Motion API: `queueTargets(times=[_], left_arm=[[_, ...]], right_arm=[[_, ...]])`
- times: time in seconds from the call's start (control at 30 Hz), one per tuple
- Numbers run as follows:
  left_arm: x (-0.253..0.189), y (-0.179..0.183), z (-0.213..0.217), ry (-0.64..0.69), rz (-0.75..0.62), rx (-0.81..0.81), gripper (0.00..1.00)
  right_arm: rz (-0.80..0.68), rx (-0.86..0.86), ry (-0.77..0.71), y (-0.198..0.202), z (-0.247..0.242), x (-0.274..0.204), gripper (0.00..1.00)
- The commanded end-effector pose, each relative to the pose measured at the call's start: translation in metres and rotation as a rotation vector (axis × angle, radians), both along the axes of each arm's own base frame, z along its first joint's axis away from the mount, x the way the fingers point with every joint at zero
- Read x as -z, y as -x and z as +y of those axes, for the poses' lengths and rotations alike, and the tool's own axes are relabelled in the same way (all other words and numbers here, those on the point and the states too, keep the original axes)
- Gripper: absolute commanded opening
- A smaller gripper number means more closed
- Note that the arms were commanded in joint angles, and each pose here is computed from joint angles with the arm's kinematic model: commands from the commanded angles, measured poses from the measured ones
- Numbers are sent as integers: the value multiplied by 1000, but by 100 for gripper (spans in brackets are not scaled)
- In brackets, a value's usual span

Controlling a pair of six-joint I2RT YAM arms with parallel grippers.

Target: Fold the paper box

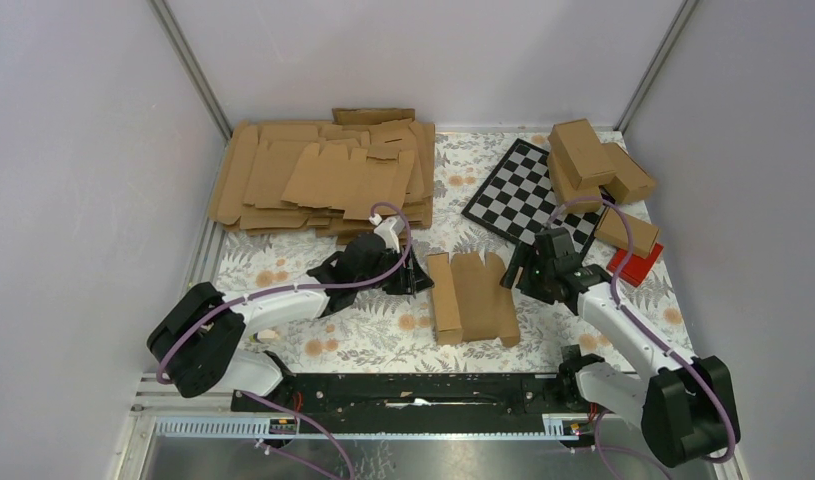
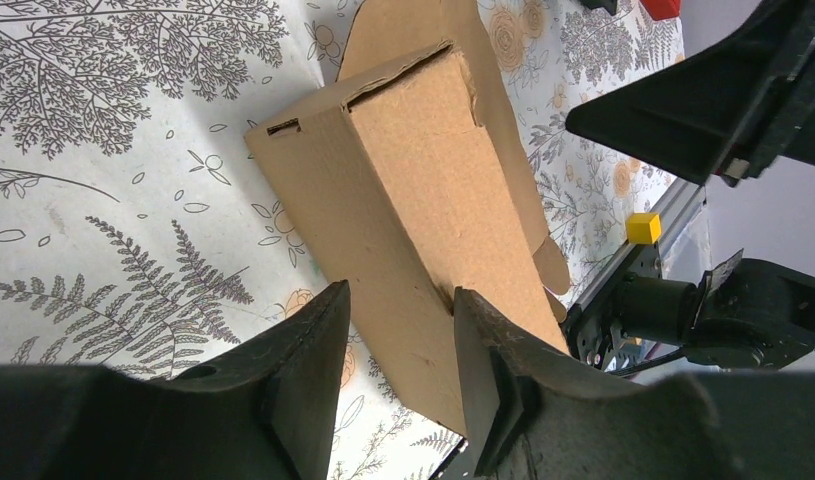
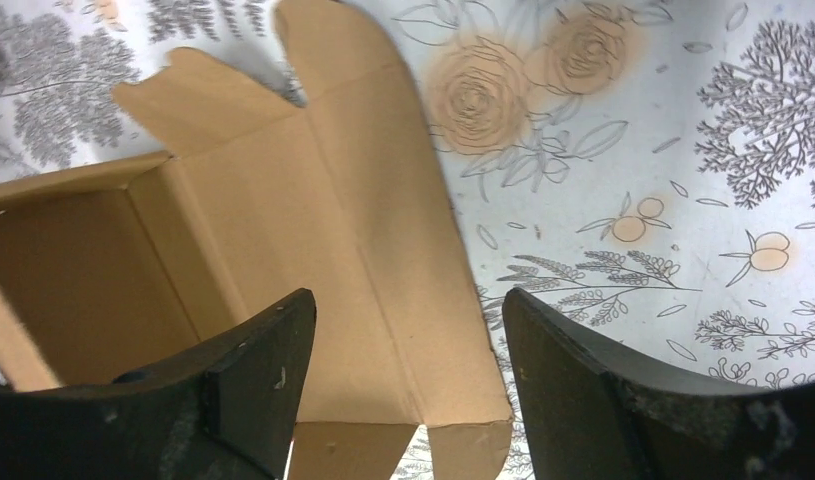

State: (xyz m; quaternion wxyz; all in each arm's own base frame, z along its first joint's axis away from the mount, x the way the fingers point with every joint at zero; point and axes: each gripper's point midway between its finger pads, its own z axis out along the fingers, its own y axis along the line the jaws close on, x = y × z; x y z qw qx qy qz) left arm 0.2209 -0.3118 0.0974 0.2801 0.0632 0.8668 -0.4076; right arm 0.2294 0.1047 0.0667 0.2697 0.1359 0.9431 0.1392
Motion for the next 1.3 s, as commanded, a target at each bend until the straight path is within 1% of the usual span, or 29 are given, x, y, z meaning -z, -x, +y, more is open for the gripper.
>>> queueTargets(times=[0.0, 0.13, 0.4, 0.5, 0.6, 0.7, 0.87, 0.93, 1.0, 1.1, 1.2, 1.27], left_arm=[[-17, -8, -9, 27, -43, 21, 45], [-17, -8, -9, 20, -42, 26, 45], [-12, -6, -8, 4, -33, 37, 43], [-9, -5, -5, -12, -29, 31, 42], [-2, -6, 5, -51, -27, -3, 40], [5, -3, 16, -72, -19, -27, 39], [17, 3, 32, -88, 3, -68, 37], [21, 5, 35, -94, 12, -77, 37], [25, 7, 37, -101, 23, -78, 37], [30, 7, 39, -118, 33, -82, 36], [36, 7, 45, -152, 35, -95, 36], [41, 8, 51, -180, 40, -106, 35]], right_arm=[[-3, 83, -98, -9, -4, 9, 74], [36, 61, -188, -5, 4, 20, 74], [120, 24, -263, 10, 10, 46, 75], [129, -15, -333, 12, 22, 45, 75], [121, -68, -404, 12, 35, 32, 75], [81, -119, -479, 11, 46, 11, 73], [29, -177, -688, 11, 71, -27, 67], [30, -191, -716, 14, 75, -30, 66], [32, -201, -711, 15, 76, -29, 66], [29, -215, -654, 15, 71, -25, 73], [16, -204, -546, 11, 59, -24, 89], [15, -179, -446, 11, 45, -20, 99]])
